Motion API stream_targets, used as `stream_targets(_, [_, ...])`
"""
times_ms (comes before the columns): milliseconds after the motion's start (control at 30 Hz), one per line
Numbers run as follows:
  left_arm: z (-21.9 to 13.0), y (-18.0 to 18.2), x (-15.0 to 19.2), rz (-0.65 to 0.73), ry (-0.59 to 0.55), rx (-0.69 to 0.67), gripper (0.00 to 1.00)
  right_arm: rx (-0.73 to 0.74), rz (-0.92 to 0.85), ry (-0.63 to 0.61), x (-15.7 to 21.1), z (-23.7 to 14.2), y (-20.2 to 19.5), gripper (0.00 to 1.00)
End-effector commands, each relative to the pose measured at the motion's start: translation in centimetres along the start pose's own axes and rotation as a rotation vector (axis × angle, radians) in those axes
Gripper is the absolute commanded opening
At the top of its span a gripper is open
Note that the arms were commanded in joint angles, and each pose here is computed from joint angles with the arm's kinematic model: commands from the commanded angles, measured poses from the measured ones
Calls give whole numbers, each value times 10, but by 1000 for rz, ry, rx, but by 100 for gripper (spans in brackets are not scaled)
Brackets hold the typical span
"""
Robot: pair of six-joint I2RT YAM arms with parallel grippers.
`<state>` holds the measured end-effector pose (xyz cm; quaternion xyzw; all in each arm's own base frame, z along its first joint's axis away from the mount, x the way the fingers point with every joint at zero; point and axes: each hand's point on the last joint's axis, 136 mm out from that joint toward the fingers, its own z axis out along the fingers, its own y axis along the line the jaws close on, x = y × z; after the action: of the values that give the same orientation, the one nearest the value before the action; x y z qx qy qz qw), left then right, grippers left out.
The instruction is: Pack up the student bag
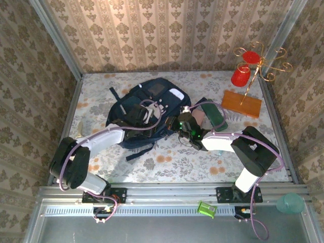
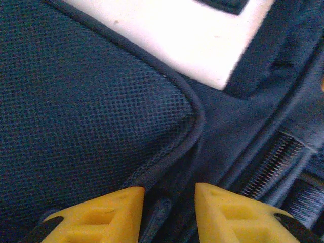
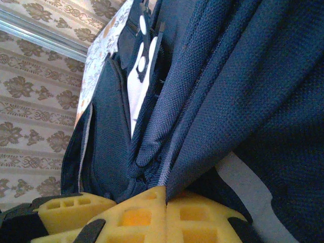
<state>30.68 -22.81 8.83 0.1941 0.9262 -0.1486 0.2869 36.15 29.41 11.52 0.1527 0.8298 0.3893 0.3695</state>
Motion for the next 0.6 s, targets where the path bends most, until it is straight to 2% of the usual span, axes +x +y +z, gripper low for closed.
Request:
stream_targets(0, [6,42,25,52,121,-213,33,-86,-4,-43,-12,-7,24,0])
stream_targets(267, [20,50,56,130,290,-259,31,-83,0,-47,-13,-8,21,0])
stream_targets(567, [22,65,62,126,374,-387,29,-84,18,-55,-16,-10,16,0])
